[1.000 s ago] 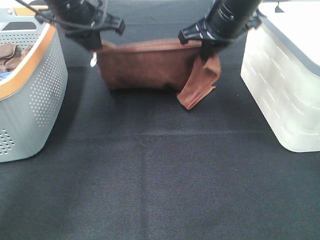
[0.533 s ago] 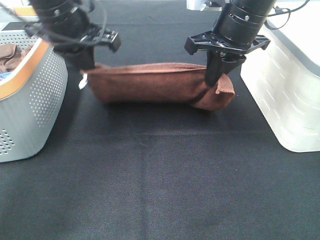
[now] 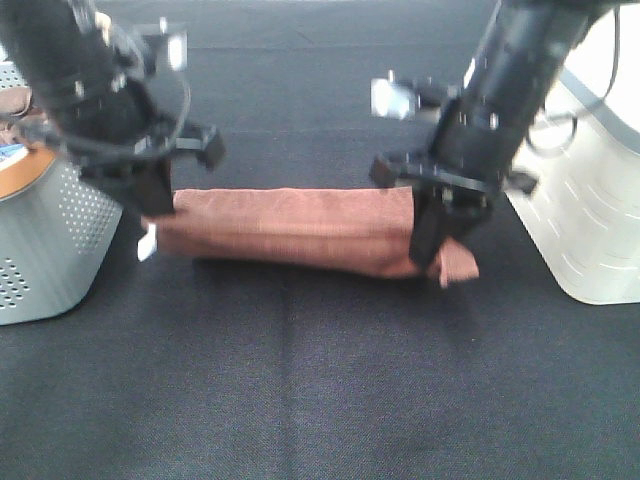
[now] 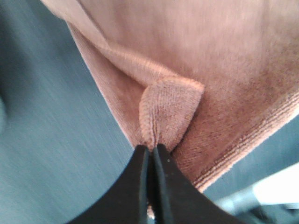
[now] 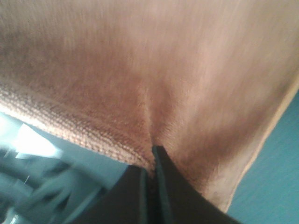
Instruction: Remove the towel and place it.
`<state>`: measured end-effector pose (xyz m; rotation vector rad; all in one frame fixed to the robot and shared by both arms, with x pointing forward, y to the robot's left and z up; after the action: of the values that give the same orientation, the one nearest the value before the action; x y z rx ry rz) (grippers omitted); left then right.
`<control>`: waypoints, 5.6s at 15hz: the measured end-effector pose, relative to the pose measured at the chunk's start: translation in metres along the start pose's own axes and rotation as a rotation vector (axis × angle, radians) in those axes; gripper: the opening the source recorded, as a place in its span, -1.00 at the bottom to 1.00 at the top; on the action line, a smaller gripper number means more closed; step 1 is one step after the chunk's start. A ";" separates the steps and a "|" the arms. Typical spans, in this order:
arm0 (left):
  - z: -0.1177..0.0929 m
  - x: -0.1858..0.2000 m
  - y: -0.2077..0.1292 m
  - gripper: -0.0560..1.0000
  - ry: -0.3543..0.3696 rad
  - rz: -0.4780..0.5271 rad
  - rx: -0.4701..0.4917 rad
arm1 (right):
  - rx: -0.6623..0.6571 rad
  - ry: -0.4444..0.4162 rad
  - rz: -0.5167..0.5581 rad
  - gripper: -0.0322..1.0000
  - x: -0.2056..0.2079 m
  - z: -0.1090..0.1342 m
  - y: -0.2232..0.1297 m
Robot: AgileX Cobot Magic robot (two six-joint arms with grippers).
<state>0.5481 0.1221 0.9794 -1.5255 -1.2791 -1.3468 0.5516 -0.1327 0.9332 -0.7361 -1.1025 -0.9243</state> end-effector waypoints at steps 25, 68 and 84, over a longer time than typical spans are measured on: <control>-0.019 0.076 -0.015 0.32 0.079 -0.158 -0.268 | 0.010 0.006 -0.091 0.72 0.048 0.013 -0.059; 0.065 0.066 -0.254 0.32 0.104 -0.536 -0.289 | 0.108 -0.385 -0.920 0.72 0.080 0.005 -0.301; 0.086 0.105 -0.308 0.32 0.343 -1.037 0.112 | -0.139 -0.549 -1.158 0.72 0.088 0.004 -0.332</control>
<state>0.2690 0.3013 1.0366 -0.4456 -1.9520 -1.9785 0.2679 -0.2978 1.0341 -0.4170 -2.0385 -1.8384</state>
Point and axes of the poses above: a point on each arm's last joint axis where the gripper is mounted, x pointing back along that axis away from the gripper, z along the wrist's bending axis when the last joint is at zero, y = z × x, the point moved 4 cm from there along -x, pointing out along that axis toward the gripper, and after that the axes turned 2 degrees about x, right-handed, at the moved point
